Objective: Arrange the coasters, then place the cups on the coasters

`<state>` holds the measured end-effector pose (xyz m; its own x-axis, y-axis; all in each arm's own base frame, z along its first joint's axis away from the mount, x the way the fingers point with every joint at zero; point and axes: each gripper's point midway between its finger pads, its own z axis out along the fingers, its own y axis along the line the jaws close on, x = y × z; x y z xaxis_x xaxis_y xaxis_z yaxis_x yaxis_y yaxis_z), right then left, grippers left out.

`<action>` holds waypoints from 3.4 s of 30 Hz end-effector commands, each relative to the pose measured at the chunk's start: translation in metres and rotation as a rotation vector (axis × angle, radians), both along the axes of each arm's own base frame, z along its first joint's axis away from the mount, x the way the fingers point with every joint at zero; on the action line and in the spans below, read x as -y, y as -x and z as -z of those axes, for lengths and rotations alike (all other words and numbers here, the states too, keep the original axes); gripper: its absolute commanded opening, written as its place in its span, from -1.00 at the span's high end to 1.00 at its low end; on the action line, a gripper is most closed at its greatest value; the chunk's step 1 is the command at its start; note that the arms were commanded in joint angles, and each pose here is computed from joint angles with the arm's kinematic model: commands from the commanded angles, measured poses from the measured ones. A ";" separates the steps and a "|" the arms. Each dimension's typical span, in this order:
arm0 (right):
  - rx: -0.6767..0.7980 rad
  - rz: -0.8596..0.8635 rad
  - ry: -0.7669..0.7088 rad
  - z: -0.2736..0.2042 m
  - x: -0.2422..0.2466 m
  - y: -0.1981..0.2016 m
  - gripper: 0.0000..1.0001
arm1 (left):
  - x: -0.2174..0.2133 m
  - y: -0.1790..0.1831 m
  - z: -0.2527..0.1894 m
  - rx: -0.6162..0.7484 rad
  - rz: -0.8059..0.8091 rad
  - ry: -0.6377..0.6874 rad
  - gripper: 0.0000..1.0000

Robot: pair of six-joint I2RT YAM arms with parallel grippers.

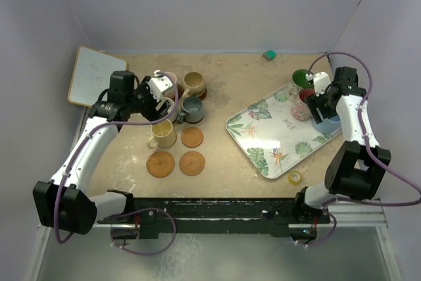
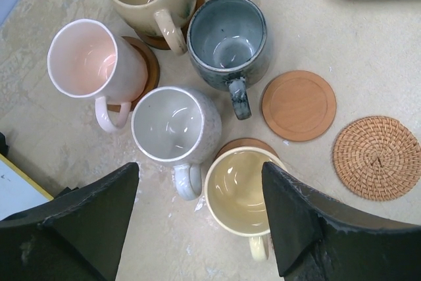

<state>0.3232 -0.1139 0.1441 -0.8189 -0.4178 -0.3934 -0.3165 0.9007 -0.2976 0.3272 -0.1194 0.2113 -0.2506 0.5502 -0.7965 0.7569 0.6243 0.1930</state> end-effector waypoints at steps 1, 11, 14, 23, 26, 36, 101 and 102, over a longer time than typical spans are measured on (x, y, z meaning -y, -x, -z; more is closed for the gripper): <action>0.027 -0.073 0.055 -0.012 0.012 -0.020 -0.50 | 0.006 0.000 -0.022 0.057 0.011 0.059 -0.46; -0.052 -0.152 0.048 0.011 0.025 -0.029 -0.45 | 0.008 0.003 -0.036 0.083 0.019 0.076 -0.46; -0.080 -0.164 0.029 0.020 0.029 -0.029 -0.42 | 0.009 0.002 -0.037 0.084 0.016 0.083 -0.46; -0.164 -0.201 -0.042 0.045 0.027 -0.021 -0.09 | 0.009 0.001 -0.043 0.090 0.003 0.095 -0.46; -0.183 -0.206 -0.069 0.049 0.022 -0.012 0.14 | 0.007 0.001 -0.044 0.095 -0.003 0.091 -0.46; -0.209 -0.182 -0.156 0.049 -0.001 0.018 0.77 | 0.005 0.005 -0.047 0.117 -0.006 0.087 -0.46; 0.071 -0.434 -0.141 -0.040 -0.198 -0.017 -0.09 | -0.020 -0.023 -0.040 0.172 -0.181 0.034 -0.53; 0.084 -0.463 -0.115 -0.043 -0.194 -0.020 -0.12 | -0.020 -0.022 -0.040 0.175 -0.181 0.034 -0.53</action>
